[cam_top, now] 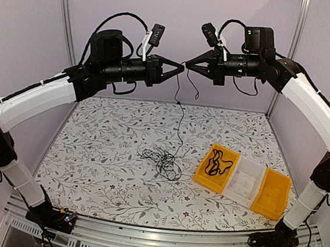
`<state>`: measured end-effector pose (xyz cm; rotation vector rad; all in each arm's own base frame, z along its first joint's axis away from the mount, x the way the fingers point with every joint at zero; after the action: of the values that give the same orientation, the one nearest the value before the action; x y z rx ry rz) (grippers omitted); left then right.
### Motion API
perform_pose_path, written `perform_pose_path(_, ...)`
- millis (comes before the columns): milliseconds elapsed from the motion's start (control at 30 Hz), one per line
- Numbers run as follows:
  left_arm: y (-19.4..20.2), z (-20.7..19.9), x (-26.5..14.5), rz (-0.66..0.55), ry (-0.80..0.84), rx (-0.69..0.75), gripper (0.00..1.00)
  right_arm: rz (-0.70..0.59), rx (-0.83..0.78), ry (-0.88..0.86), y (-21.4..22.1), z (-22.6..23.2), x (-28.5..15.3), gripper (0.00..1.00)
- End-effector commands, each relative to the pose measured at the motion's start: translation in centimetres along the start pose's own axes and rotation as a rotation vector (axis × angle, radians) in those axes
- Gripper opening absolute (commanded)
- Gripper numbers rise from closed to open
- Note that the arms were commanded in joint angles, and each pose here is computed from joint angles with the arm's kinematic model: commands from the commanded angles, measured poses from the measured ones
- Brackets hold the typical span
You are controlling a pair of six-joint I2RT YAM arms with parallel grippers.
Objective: Untangle the cables
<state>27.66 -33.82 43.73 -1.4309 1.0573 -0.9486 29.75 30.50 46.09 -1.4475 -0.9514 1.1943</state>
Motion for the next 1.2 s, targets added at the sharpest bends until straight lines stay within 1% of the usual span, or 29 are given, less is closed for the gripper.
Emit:
perform_pose_path(0, -0.6, -0.5, 0.1, -0.010, -0.001, 0.013, 0.06, 0.003, -0.006, 0.019, -0.2, 0.3, -0.2, 0.00)
perform_pose_path(67, -0.6, -0.2, -0.1, -0.014, -0.034, 0.011, 0.31, -0.003, -0.024, 0.046, -0.6, 0.3, -0.7, 0.00)
perform_pose_path(100, -0.4, -0.2, -0.2, -0.012, -0.048, 0.010, 0.40, -0.004, -0.036, 0.063, -0.8, 0.4, -1.0, 0.00)
perform_pose_path(133, -0.5, -0.1, -0.5, -0.016, -0.062, 0.013, 0.47, -0.008, -0.052, 0.086, -1.2, 0.5, -1.5, 0.00)
perform_pose_path(167, -0.5, -0.1, -0.8, -0.020, -0.072, 0.016, 0.52, -0.012, -0.062, 0.101, -1.5, 0.6, -2.0, 0.00)
perform_pose_path(200, -0.5, -0.1, -1.1, -0.025, -0.079, 0.023, 0.54, -0.013, -0.071, 0.116, -1.7, 0.6, -2.5, 0.00)
perform_pose_path(333, -0.5, 0.3, -3.1, -0.029, -0.128, 0.037, 0.57, -0.058, -0.103, 0.185, -3.8, 1.5, -5.5, 0.00)
perform_pose_path(500, -0.2, 2.0, -6.7, -0.089, -0.288, 0.034, 0.58, -0.092, -0.141, 0.295, -5.9, 2.3, -8.7, 0.00)
perform_pose_path(633, 1.5, 4.1, -8.6, -0.093, -0.426, -0.009, 0.58, -0.098, -0.167, 0.381, -6.6, 2.5, -10.9, 0.00)
perform_pose_path(767, 3.3, 6.2, -9.3, -0.068, -0.543, -0.036, 0.57, -0.073, -0.182, 0.436, -6.4, 2.8, -12.7, 0.00)
perform_pose_path(833, 4.2, 6.9, -9.3, -0.058, -0.575, -0.050, 0.57, -0.054, -0.190, 0.462, -6.0, 3.0, -13.3, 0.00)
perform_pose_path(1167, 6.4, 9.0, -8.8, -0.018, -0.611, -0.100, 0.57, 0.035, -0.225, 0.552, -4.0, 3.9, -15.6, 0.00)
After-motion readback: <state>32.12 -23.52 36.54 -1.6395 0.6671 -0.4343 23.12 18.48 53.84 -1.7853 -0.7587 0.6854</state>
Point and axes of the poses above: each gripper's point midway between its finger pads, its own x axis out along the fingers, its own z axis along the line the jaws close on, y = z × x, the point moved 7 cm from there along -x, back along the fingers, and after that the axes turned 8 degrees about x, right-handed, at the moved point
